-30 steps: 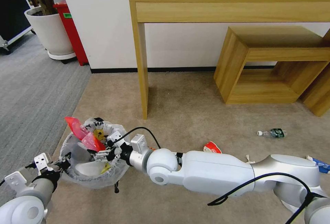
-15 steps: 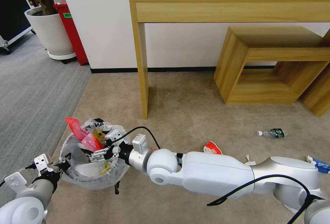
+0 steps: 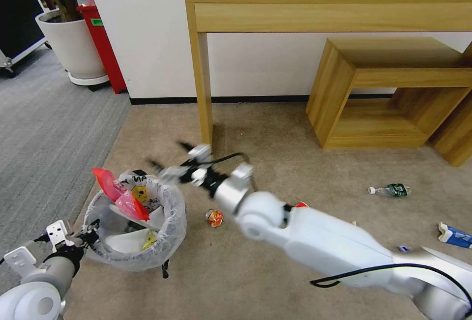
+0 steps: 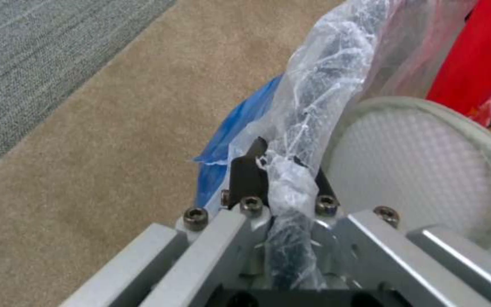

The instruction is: Pick up the trash bin and place the garbage on the floor into it.

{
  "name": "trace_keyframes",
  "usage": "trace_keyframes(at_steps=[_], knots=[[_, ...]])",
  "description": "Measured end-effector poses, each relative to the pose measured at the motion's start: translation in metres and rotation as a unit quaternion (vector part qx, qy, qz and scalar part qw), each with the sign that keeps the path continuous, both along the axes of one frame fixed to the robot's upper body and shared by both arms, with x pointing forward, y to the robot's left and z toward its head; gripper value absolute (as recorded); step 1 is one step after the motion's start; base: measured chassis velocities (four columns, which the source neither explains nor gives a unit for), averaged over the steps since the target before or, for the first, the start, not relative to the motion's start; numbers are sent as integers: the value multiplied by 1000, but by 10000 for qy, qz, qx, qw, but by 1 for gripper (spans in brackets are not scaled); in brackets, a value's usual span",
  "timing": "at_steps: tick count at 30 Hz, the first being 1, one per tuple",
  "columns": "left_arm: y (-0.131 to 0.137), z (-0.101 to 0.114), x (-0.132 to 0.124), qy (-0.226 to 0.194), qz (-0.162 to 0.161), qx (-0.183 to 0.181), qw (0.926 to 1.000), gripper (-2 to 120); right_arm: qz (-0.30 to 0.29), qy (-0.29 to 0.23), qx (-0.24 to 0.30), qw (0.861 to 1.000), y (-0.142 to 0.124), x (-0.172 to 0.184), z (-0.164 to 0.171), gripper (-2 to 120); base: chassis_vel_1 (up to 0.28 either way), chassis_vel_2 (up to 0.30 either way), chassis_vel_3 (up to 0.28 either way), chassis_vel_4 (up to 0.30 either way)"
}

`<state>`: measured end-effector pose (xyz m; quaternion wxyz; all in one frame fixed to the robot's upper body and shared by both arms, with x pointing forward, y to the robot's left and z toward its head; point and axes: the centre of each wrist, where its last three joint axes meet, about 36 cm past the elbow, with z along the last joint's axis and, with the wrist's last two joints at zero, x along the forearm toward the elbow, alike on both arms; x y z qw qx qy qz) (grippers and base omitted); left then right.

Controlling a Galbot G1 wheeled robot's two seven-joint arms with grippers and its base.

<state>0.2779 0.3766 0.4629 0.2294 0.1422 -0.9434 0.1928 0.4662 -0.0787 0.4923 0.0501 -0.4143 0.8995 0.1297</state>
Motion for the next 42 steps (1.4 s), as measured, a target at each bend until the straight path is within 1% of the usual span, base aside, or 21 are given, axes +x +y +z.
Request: trace_keyframes(at_steps=[1,2,5,6,7,9,10,12,14,15,16,20,27,42], knots=[[2,0,0,4,17,12,10000,1,-278,-65,64,9996,-19,8,6,100,0,0,0,0],[2,0,0,4,17,12,10000,1,-278,-65,64,9996,-19,8,6,100,0,0,0,0],[7,-1,2,29,45,42,10000,1,-931,-317,154,9950,-68,22,18,100,0,0,0,0],[10,-1,3,36,54,47,10000,1,-1209,-424,178,9916,-88,24,19,100,0,0,0,0],[10,-1,3,36,54,47,10000,1,-1209,-424,178,9916,-88,24,19,100,0,0,0,0],[17,0,1,47,108,77,9999,1,-1747,-563,121,9829,-130,19,9,100,0,0,0,0],[17,0,1,47,108,77,9999,1,-1747,-563,121,9829,-130,19,9,100,0,0,0,0],[18,1,2,19,99,62,9999,1,-1977,-559,52,9787,-148,10,-2,100,0,0,0,0],[18,1,2,18,98,61,9999,1,-1989,-555,44,9784,-149,10,-3,100,0,0,0,0],[20,2,3,20,96,74,9999,1,-2132,-525,-17,9756,-157,2,-14,100,0,0,0,0],[21,2,3,30,94,86,9999,1,-2197,-500,-32,9743,-161,-1,-19,100,0,0,0,0],[22,1,3,56,85,101,9999,1,-2351,-371,-148,9711,-167,-9,-31,100,0,0,0,0],[20,1,1,62,70,100,9999,1,-2480,-259,-346,9678,-169,-14,-45,100,0,0,0,0],[16,2,-7,49,96,108,9999,1,-2392,-219,-402,9699,-158,-16,-50,100,-16,10,16,-13]])
